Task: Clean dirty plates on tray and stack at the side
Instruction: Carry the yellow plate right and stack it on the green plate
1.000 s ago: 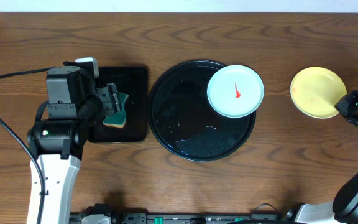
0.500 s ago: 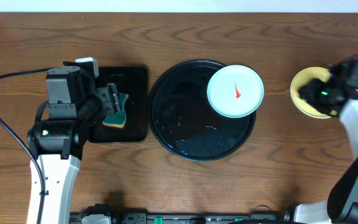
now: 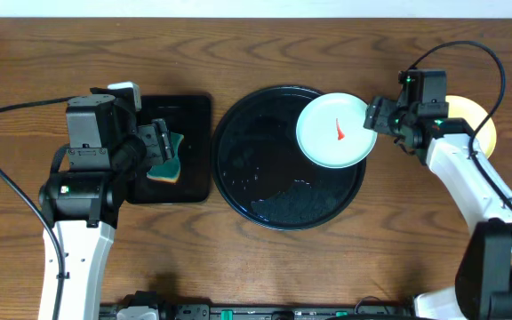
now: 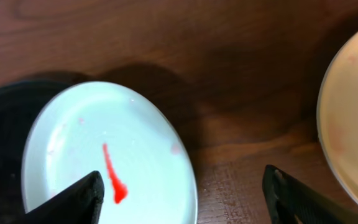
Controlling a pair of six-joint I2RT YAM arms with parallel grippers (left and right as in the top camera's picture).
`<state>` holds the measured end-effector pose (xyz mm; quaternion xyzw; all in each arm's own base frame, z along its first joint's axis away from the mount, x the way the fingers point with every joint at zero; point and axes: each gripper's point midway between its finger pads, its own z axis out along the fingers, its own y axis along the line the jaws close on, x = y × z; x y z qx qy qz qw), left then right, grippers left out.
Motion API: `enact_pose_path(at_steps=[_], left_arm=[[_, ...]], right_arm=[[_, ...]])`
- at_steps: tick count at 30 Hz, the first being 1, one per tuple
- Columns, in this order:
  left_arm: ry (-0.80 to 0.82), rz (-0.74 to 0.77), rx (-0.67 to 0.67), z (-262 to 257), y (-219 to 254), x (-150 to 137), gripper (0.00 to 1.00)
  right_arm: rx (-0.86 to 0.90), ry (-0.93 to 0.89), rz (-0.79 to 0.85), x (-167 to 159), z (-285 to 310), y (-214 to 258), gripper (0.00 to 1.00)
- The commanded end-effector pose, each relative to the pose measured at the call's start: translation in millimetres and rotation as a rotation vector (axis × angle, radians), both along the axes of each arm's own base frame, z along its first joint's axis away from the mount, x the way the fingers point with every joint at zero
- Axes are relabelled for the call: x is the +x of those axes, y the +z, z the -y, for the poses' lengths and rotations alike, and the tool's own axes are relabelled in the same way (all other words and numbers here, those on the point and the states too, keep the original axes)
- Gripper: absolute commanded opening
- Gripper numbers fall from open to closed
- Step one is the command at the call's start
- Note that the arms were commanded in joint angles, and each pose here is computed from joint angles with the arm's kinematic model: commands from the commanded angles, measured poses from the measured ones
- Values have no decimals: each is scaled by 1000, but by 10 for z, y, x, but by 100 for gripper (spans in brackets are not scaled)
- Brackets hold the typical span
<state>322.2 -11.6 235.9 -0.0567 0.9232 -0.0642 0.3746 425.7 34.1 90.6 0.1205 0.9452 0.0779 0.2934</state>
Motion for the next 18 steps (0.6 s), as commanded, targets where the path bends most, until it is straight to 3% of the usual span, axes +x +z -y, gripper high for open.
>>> enact_pose_path(at_steps=[1,7,9,11,13,15,18], left_arm=[[-4,-7,-11,19,-16,-4,75],[-4,-7,-11,19,-16,-4,75],[-4,-7,-11,19,-16,-4,75],[-4,-6,-11,19,-16,-3,75],[-4,-7,-11,19,-16,-4,75],[-4,-7,-11,19,-16,-4,75],[-4,-7,-11,19,-16,-4,75]], right_arm=[[-14,-39,-59,0,17,-253,76],[-18,-49,-112,-9,37,-510,69],[-4,-61,-123,-11,22,-558,55],[16,-67,-127,-8,-9,-577,32],[39,-55,-119,12,-57,-567,21],[64,-40,-111,29,-104,-552,2],[122,-3,-101,50,-222,-517,1]])
